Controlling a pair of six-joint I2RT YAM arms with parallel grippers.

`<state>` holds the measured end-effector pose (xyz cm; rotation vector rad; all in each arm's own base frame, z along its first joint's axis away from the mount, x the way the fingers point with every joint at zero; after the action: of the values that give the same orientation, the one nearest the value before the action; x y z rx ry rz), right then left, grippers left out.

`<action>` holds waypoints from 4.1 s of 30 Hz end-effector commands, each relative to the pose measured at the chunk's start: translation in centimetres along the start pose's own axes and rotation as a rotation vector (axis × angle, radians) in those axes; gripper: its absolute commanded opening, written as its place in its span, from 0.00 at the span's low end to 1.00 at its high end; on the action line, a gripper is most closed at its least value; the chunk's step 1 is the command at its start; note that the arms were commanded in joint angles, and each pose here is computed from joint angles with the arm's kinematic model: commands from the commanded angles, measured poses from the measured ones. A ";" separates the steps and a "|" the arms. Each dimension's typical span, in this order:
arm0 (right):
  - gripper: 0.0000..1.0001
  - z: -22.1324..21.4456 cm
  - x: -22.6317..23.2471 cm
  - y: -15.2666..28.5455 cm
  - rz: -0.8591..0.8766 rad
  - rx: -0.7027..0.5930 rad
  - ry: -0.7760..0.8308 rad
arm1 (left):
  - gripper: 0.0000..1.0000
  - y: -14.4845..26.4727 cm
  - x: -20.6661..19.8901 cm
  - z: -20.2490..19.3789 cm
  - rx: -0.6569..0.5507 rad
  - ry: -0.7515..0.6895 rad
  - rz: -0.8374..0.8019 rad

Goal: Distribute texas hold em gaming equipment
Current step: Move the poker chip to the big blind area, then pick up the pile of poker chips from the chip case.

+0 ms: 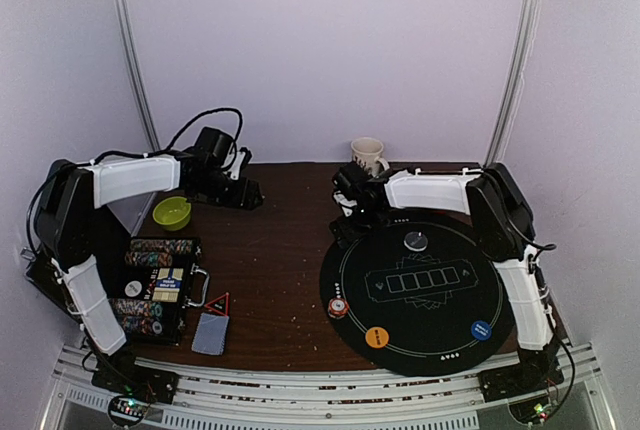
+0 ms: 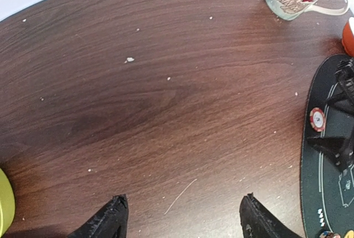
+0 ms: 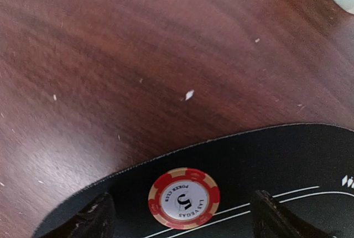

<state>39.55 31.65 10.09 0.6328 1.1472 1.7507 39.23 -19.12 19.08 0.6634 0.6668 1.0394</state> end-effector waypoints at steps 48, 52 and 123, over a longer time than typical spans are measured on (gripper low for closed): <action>0.39 -10.5 11.5 4.3 0.318 0.293 0.321 | 0.72 7.5 0.8 0.4 -0.081 -0.047 0.117; 0.42 -10.8 12.2 4.4 0.320 0.299 0.330 | 0.73 8.7 1.0 0.0 -0.084 -0.051 0.142; 0.62 -7.3 3.1 13.2 0.166 -0.110 0.403 | 0.51 12.2 5.5 -26.7 0.531 0.728 0.652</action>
<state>27.20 30.04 18.32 0.3169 1.2688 2.1299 14.26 -4.40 12.59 1.0135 1.3997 1.8494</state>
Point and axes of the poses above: each gripper's point midway between its finger pads, its own y axis back along the fingers, its own x axis along the line the jaws close on, z = x × y, the point moved 8 cm from there along y, back along the fingers, and after that the axes turned 1 degree about -y, right-handed, at the moved point
